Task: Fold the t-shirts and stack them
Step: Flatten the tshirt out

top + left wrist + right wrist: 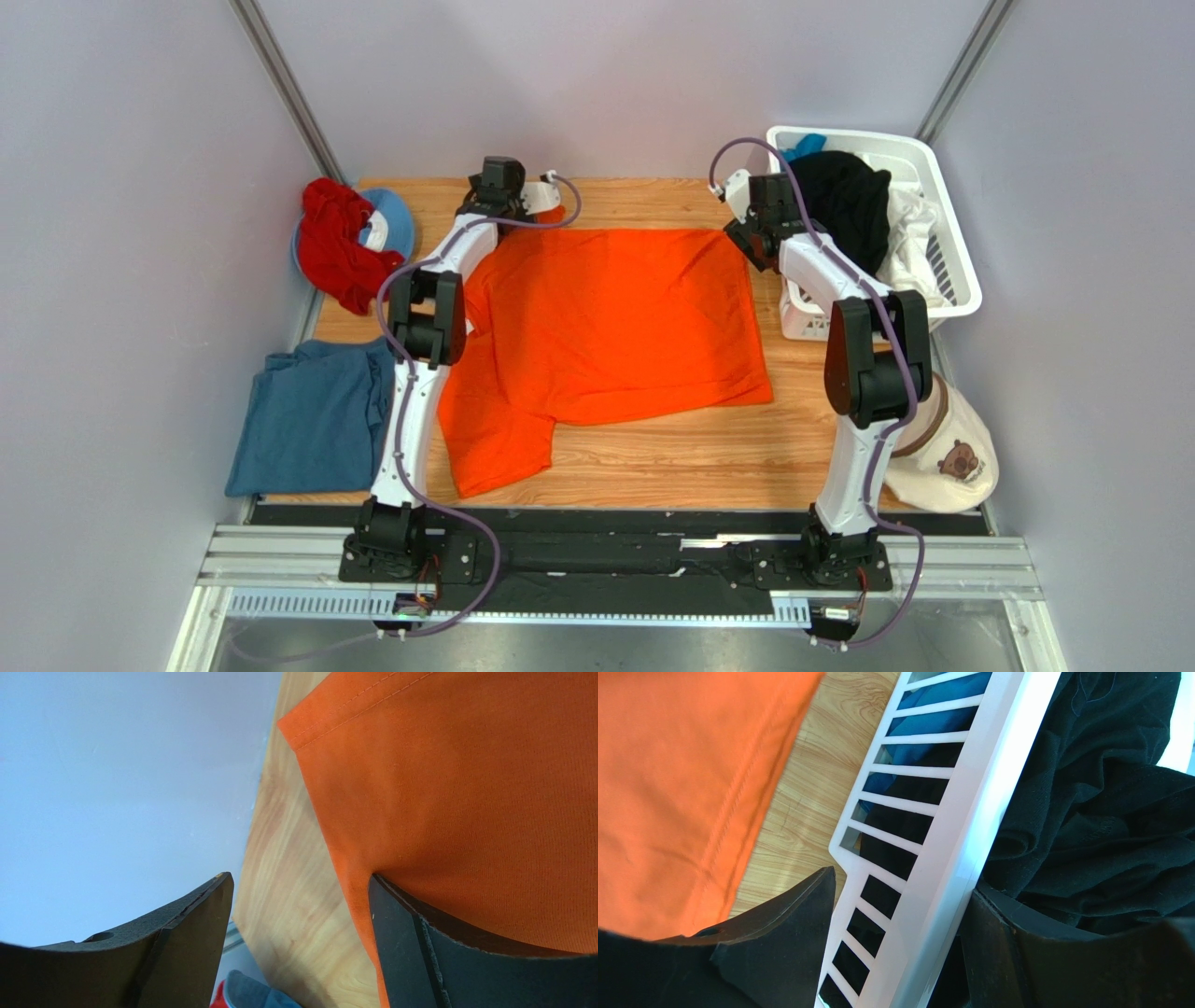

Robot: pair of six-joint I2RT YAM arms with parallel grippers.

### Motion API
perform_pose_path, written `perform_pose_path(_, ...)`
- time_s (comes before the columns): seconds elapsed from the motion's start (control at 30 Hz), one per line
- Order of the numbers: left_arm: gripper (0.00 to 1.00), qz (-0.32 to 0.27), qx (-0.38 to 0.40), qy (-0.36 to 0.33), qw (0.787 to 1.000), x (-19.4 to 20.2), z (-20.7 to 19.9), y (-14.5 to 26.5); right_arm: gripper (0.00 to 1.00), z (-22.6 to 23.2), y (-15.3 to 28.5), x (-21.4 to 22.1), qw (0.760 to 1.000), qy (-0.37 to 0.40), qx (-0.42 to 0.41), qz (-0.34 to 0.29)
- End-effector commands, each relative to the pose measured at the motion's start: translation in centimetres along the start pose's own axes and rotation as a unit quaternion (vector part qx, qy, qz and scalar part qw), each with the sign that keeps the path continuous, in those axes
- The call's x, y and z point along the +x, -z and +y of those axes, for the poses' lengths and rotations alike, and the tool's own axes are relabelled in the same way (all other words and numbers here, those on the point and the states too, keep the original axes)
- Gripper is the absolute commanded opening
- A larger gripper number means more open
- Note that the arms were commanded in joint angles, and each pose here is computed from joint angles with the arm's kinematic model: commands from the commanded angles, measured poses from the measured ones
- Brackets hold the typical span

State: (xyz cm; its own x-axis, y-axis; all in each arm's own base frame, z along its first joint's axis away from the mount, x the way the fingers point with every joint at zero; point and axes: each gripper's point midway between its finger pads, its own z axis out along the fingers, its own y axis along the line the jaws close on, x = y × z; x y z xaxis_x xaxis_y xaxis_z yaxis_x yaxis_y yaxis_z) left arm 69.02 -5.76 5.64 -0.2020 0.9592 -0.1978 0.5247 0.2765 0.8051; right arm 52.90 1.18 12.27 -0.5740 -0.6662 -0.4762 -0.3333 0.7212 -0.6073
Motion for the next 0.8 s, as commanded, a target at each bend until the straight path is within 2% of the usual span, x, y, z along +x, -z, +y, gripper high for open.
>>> perform_pose_path(0.0,0.81,0.011,-0.007,-0.022,1.0,1.5,-0.4,-2.2,0.65,2.2,1.7,-4.9,0.996,0.012,-0.047,-0.07)
perform_pose_path(0.43,0.83,-0.039,-0.075,-0.053,0.995,-1.3,1.6,-4.2,0.65,6.5,1.2,-6.0,0.993,0.046,-0.084,-0.065)
perform_pose_path(0.57,0.83,-0.044,-0.091,-0.042,0.994,-1.9,2.0,-3.8,0.65,8.0,1.1,-6.7,0.991,0.052,-0.095,-0.074)
perform_pose_path(0.63,0.82,-0.049,-0.112,-0.029,0.992,-2.3,3.5,-2.9,0.65,8.1,1.1,-8.0,0.991,0.049,-0.091,-0.09)
perform_pose_path(0.77,0.86,-0.057,-0.133,0.015,0.989,-2.6,5.2,-1.4,0.65,7.8,1.1,-10.1,0.989,0.032,-0.088,-0.11)
